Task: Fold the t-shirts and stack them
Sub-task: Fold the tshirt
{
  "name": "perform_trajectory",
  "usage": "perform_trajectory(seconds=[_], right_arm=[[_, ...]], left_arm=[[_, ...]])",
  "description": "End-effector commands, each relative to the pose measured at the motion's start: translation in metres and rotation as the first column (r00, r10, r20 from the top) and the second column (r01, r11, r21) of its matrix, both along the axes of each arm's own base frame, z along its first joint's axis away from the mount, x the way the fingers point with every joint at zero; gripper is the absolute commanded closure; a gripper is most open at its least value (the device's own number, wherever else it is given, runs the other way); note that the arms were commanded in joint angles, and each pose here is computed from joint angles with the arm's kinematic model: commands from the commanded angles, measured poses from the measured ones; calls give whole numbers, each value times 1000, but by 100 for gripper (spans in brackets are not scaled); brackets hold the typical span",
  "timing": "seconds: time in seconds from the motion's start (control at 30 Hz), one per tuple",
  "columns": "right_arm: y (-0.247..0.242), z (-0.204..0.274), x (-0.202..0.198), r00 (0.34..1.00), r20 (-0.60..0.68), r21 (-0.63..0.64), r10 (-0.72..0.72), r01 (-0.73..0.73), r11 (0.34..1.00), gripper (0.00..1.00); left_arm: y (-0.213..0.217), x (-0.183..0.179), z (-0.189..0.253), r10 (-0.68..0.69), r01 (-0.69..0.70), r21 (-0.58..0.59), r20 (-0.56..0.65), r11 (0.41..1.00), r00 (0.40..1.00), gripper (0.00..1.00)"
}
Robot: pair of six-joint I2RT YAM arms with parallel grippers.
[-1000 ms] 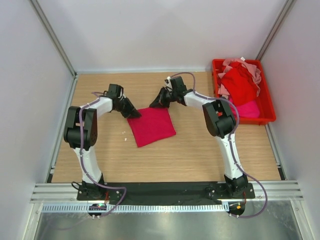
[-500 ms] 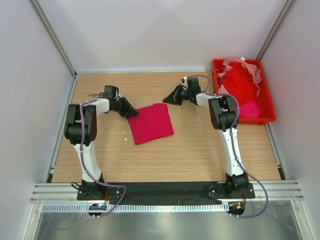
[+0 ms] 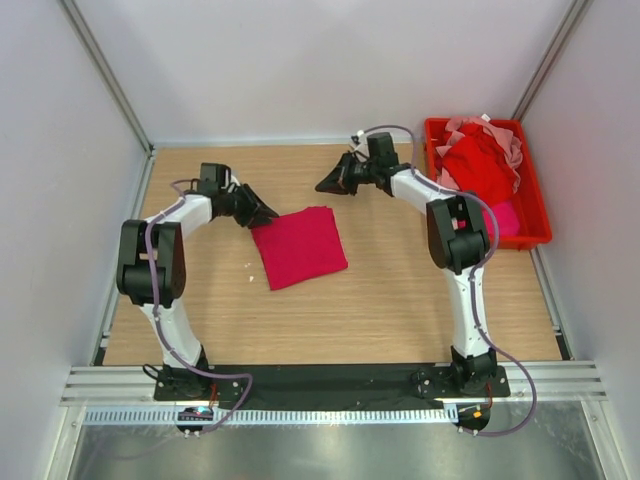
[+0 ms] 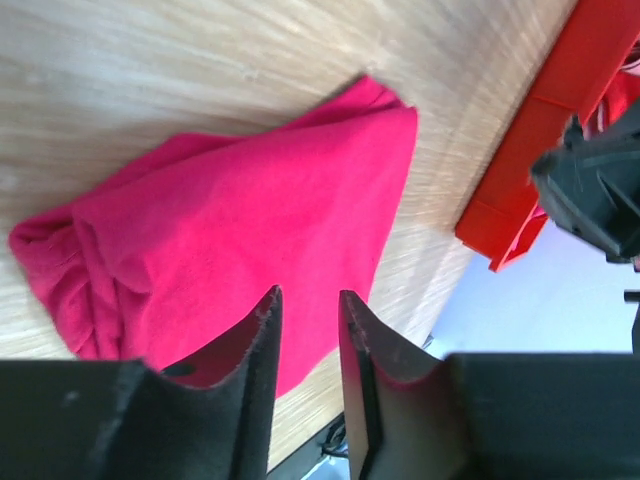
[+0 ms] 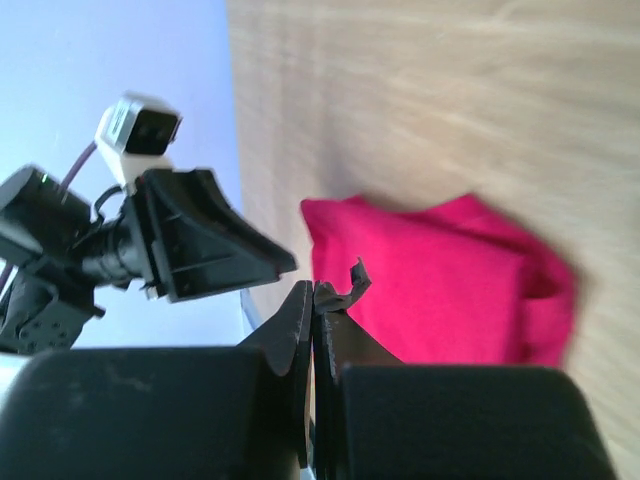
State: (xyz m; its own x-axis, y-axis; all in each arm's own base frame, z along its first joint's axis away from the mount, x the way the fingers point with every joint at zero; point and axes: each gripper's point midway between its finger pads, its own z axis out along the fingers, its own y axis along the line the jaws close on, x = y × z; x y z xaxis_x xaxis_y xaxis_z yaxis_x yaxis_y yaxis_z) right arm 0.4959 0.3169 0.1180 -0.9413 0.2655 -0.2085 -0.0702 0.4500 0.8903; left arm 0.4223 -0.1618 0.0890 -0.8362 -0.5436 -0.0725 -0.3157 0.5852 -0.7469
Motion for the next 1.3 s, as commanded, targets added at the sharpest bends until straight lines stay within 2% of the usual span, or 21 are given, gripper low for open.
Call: perform_trajectory(seconds=[0.0,0.1,0.27,0.33,0.37,0.4,0.47,0.57,0.63,0.8,0.9,1.0,1.03,1.1,1.27], right_arm=[[35,3,-39,994,-18,52,104,-103,993,96],[44,-23,-55,989,-55,51,135,-132,990,95],[30,-61,-49,990,-90,14,110,-110,994,96],[15,-81,-41,989,-124,-9,75,-77,997,96],[11,-86,-40,990,-123,-19,73,-76,997,96],[2,-89,-32,993,-105,-39,50,-54,998,96],[-11,-101,-38,987,-157,-105,35,-52,993,96],[-22,-88,-40,991,-130,-154,40,-60,986,97],[-22,-60,-45,995,-78,-170,64,-77,983,97],[-5,-11,-79,991,-27,-163,129,-132,978,96],[17,5,-112,981,-17,-129,191,-191,973,95],[38,-5,-142,965,-61,-59,253,-257,965,94],[42,-6,-143,964,-41,-36,263,-265,964,94],[42,-25,-157,952,-118,11,283,-284,959,94],[30,-68,-174,927,-181,14,328,-331,943,99]], left_arm=[[0,-12,0,-7,7,-30,-19,1000,1000,71],[3,-17,-22,2,-3,-6,-58,1000,998,75],[26,-24,-66,44,-32,82,-145,996,988,81],[34,-22,-70,46,-30,112,-140,993,989,81],[36,-28,-73,41,-18,131,-171,991,984,81],[41,-23,-70,32,-6,165,-152,986,988,81],[46,-24,-67,26,6,198,-158,980,987,80],[54,-28,-53,20,22,261,-158,965,987,73],[49,-33,-31,-4,35,230,-138,973,990,68],[23,-52,18,-44,54,169,-62,984,997,65],[-4,-73,17,-77,86,116,-78,990,994,66],[-31,-90,4,-94,99,40,-103,994,990,68],[-36,-93,-1,-96,99,24,-114,995,989,71],[-44,-99,-22,-89,91,4,-154,996,984,73],[-34,-116,-75,-70,101,108,-258,989,964,79]])
